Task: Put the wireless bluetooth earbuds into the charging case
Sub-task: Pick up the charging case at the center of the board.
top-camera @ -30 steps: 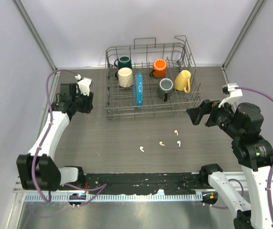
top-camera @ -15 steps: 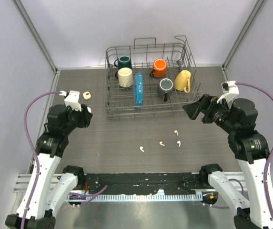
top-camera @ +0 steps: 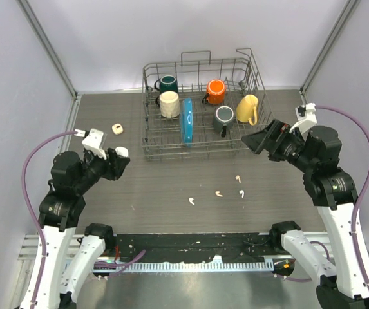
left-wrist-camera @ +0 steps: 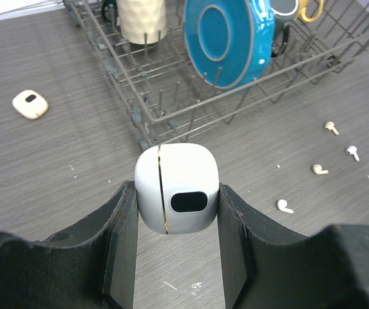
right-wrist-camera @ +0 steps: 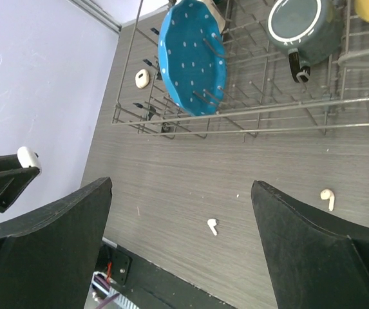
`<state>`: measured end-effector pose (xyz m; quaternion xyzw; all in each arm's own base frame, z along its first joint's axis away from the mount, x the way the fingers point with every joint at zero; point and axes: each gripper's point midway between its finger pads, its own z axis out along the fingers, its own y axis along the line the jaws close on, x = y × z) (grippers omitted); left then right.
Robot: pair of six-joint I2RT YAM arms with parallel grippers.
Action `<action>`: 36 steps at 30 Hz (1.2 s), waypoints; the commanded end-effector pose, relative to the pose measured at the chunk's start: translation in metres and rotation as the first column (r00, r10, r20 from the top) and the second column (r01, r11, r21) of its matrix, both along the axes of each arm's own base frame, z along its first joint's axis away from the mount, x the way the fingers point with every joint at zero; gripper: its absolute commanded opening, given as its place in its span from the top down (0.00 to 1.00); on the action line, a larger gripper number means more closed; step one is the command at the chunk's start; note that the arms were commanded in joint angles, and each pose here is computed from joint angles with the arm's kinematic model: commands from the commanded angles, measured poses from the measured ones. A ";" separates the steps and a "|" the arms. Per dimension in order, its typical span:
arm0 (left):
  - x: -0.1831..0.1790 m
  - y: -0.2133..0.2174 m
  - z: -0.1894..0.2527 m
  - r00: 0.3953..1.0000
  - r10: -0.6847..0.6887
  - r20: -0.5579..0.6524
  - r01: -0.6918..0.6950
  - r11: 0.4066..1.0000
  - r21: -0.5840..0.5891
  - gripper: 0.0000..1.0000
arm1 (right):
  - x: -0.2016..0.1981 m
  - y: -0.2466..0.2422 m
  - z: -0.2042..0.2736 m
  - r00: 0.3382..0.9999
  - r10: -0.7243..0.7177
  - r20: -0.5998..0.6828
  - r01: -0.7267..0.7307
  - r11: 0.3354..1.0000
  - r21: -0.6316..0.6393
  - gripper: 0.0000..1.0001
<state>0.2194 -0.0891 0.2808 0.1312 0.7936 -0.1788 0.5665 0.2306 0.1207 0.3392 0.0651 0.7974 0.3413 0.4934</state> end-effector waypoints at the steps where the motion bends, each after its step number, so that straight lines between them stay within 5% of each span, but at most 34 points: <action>1: -0.007 -0.016 0.029 0.992 -0.094 0.080 0.098 0.994 -0.042 1.00 | 0.006 0.003 0.016 1.000 -0.009 -0.008 0.010 0.999 0.031 0.04; 2: -0.007 -0.017 0.031 0.991 -0.101 0.085 0.105 0.993 -0.044 1.00 | 0.009 -0.002 0.001 0.996 -0.039 -0.086 0.039 0.999 -0.001 0.04; 8: -0.012 -0.039 0.045 0.961 -0.242 0.131 0.250 0.967 -0.056 1.00 | 0.009 -0.032 0.012 0.983 -0.152 -0.105 0.132 0.976 -0.174 0.04; 16: -0.015 -0.056 0.061 0.924 -0.330 0.192 0.349 0.934 -0.075 1.00 | -0.006 0.018 0.046 0.994 0.100 0.044 -0.102 0.993 0.059 0.04; 27: -0.015 -0.080 0.064 0.911 -0.373 0.175 0.387 0.921 -0.047 1.00 | -0.009 0.009 0.039 0.996 0.073 0.046 -0.073 0.997 0.007 0.04; 36: -0.027 -0.171 0.035 0.862 -0.491 0.124 0.475 0.869 0.141 1.00 | -0.014 0.024 0.027 0.990 0.140 0.010 -0.140 0.986 0.088 0.04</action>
